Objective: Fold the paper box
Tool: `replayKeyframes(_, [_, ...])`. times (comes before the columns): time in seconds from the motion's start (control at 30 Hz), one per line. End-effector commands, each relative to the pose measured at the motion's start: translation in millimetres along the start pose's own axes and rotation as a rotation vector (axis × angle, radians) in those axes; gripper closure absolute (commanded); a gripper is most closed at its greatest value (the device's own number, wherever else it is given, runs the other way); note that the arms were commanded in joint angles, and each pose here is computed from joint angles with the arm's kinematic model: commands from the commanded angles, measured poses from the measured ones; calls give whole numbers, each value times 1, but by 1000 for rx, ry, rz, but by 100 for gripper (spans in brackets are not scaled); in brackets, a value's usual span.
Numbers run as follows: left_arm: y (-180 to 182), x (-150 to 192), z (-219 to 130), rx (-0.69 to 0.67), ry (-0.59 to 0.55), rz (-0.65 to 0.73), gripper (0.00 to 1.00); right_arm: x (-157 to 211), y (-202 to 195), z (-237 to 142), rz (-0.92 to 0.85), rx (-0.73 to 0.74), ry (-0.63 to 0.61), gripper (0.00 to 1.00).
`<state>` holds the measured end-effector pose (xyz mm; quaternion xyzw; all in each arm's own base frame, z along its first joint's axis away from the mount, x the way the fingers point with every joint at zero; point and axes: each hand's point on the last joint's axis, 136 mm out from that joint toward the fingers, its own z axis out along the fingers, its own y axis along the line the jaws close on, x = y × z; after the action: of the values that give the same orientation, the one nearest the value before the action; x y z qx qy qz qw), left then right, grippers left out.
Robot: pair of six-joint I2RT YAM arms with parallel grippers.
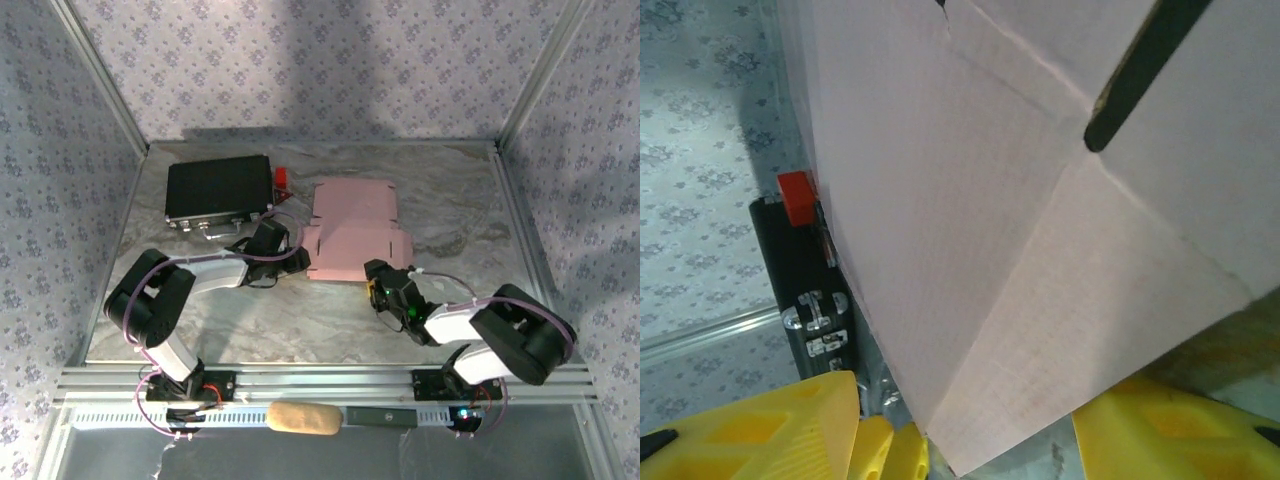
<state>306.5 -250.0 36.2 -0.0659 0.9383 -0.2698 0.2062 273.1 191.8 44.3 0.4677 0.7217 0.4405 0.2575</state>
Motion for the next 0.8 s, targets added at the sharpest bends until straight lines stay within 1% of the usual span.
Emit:
replayKeyframes(0.0, [-10, -1, -4, 32, -2, 4, 45, -1, -16, 11, 0, 34, 2, 42])
replayKeyframes(0.07, [-12, -2, -6, 37, -5, 8, 45, 1, -15, 16, 3, 27, -1, 44])
replayKeyframes(0.13, [-14, -3, -10, 41, -12, 10, 46, 0, -15, 21, 6, 19, -12, 51])
replayKeyframes(0.23, [-22, -6, -23, 51, -39, 25, 46, -6, -16, 26, 16, 1, -39, 69])
replayKeyframes(0.3, [-28, -7, -36, 57, -63, 44, 46, -8, -8, 29, 24, -24, -40, 83])
replayKeyframes(0.4, [-35, -11, -58, 59, -108, 70, 46, -13, 8, 30, 22, -57, -51, 100])
replayKeyframes(0.5, [-38, -13, -83, 64, -161, 91, 46, -14, 27, 26, 5, -70, -54, 100])
replayKeyframes(0.63, [-41, -15, -113, 90, -225, 120, 41, -12, 48, 14, -30, -68, -51, 100])
replayKeyframes(0.7, [-47, -13, -126, 101, -260, 163, 38, -10, 58, 4, -37, -65, -53, 100])
replayKeyframes(0.77, [-57, -10, -137, 108, -299, 241, 37, -10, 70, -9, -34, -73, -55, 100])
